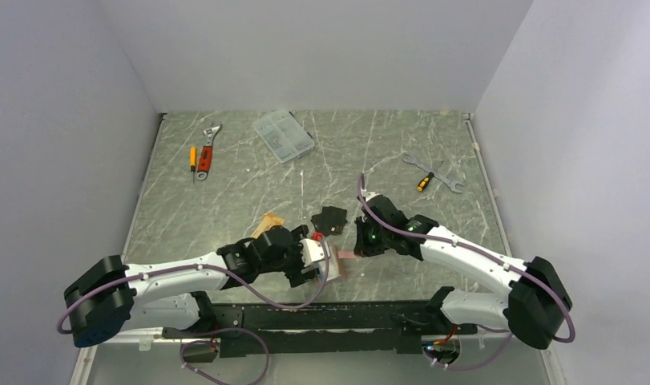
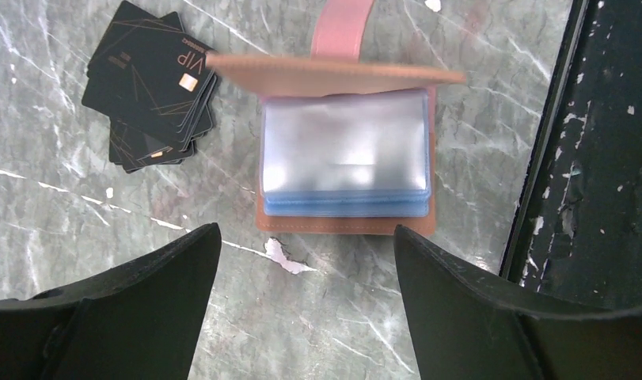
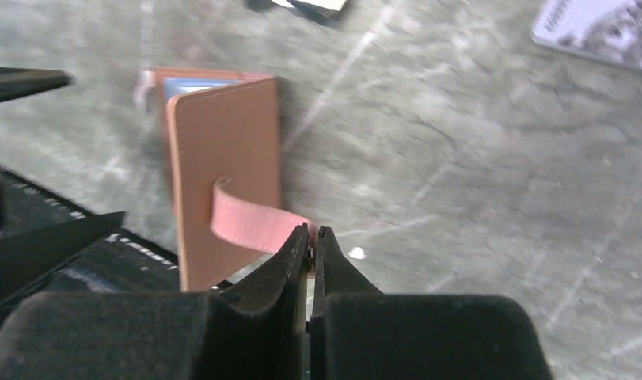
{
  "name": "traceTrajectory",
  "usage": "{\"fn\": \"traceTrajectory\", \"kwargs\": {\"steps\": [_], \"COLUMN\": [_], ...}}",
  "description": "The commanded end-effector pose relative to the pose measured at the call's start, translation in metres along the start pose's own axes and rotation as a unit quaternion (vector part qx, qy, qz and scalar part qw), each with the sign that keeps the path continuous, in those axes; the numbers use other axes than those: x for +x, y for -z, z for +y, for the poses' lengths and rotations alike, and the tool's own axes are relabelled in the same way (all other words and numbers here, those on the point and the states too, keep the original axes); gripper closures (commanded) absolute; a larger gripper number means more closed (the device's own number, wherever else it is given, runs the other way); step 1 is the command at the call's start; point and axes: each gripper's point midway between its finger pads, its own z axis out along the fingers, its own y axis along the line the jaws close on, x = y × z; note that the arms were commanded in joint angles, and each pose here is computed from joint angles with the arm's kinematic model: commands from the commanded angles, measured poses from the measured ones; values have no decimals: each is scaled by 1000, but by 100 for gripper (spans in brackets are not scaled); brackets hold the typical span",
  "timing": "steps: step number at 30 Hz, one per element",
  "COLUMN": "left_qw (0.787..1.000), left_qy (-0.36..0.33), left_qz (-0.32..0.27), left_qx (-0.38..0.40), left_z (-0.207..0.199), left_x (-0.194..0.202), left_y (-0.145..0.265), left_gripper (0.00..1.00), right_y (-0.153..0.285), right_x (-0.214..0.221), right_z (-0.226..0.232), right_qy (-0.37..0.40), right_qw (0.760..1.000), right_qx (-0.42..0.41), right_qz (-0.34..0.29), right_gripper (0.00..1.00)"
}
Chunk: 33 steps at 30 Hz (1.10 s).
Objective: Put the credit cards into the card holder
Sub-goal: Open the card holder at the center of the board.
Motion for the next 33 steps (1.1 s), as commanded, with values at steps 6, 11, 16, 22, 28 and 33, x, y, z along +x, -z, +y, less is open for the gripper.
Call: {"fn": "traceTrajectory", "kwargs": {"steps": [6,11,16,22,28,33], "left_qw": [998,994,984,950,919,908], "left_qy": [68,97,146,259,303,327], "left_qz": [1,48,90,164,239,241], "left_qx": [-13,-14,-38,-61,-80,-104], "left_z": [36,61,88,117,126,153], "left_x": [-33,-33,-12,25,61,74], "left_y": [-4,3,12,43,59,64], "left_gripper": [14,12,10,9,9,9], "right_y": [2,-7,-10,2,14,49], "right_x": [32,47,64,72,45,-27], "right_z": [-62,-68,-64,-63,-55,-34], "right_qy": [-53,-53,-58,-80,-75,-52], "right_qw": [982,976,975,974,976,981], "right_qx": [173,189,185,184,193,186], "right_qz": [60,90,111,104,73,-23], "right_gripper": [100,100,98,68,38,32]}}
